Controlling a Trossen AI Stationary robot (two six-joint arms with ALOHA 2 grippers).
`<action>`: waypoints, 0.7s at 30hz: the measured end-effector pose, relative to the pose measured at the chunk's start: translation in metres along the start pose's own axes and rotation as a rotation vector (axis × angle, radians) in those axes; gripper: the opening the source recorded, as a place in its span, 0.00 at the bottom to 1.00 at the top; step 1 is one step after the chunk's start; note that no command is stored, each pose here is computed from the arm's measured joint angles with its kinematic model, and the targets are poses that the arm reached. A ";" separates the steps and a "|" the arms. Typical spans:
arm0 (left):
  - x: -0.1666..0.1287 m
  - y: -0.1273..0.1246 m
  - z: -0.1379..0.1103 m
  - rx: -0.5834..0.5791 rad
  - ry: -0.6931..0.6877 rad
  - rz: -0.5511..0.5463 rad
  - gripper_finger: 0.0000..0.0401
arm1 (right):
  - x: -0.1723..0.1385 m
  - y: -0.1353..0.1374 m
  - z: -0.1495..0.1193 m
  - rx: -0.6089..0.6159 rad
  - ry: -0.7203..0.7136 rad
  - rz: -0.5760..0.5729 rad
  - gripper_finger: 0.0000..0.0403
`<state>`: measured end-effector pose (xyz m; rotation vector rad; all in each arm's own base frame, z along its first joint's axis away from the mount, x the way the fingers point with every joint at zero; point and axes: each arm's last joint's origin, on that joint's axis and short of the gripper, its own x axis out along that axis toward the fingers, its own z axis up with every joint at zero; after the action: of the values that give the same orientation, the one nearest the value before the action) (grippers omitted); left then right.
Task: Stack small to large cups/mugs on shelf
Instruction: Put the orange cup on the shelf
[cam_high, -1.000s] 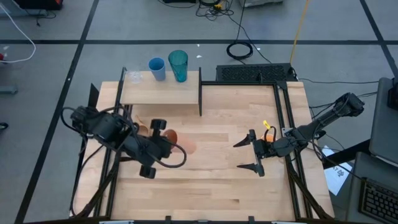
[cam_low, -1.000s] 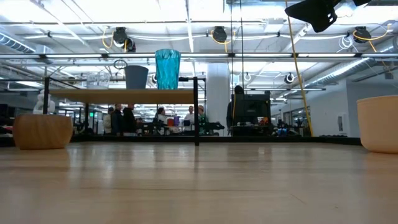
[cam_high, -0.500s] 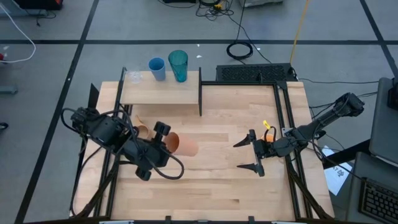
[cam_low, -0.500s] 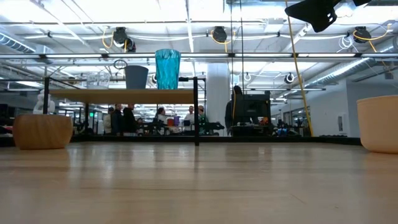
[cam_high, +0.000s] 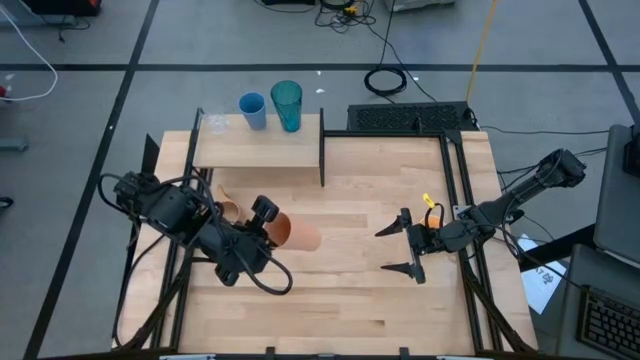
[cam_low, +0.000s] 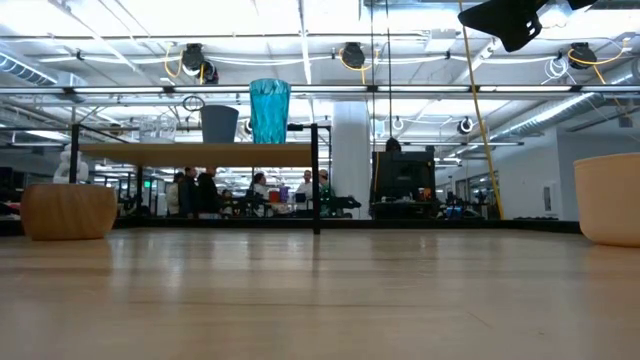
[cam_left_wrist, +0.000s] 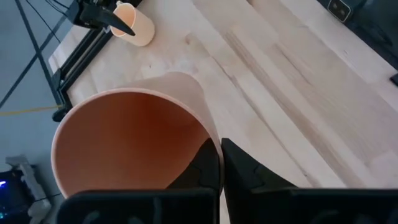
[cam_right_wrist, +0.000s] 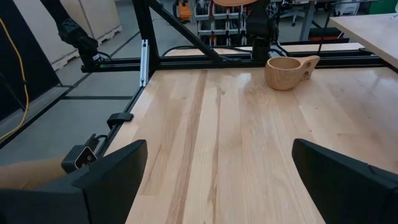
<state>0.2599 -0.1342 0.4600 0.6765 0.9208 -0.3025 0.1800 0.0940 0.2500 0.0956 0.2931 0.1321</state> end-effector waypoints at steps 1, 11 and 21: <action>0.000 0.001 0.000 -0.001 0.001 0.001 0.00 | 0.000 0.000 0.000 0.000 0.000 0.000 0.97; 0.000 0.002 0.000 -0.103 0.004 0.018 0.00 | 0.000 0.000 0.000 0.000 0.000 0.000 0.97; 0.000 0.002 0.000 -0.277 0.003 0.039 0.00 | 0.000 0.000 0.000 0.000 0.000 0.000 0.97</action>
<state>0.2610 -0.1325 0.4605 0.4394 0.9304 -0.1355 0.1800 0.0940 0.2499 0.0955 0.2934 0.1325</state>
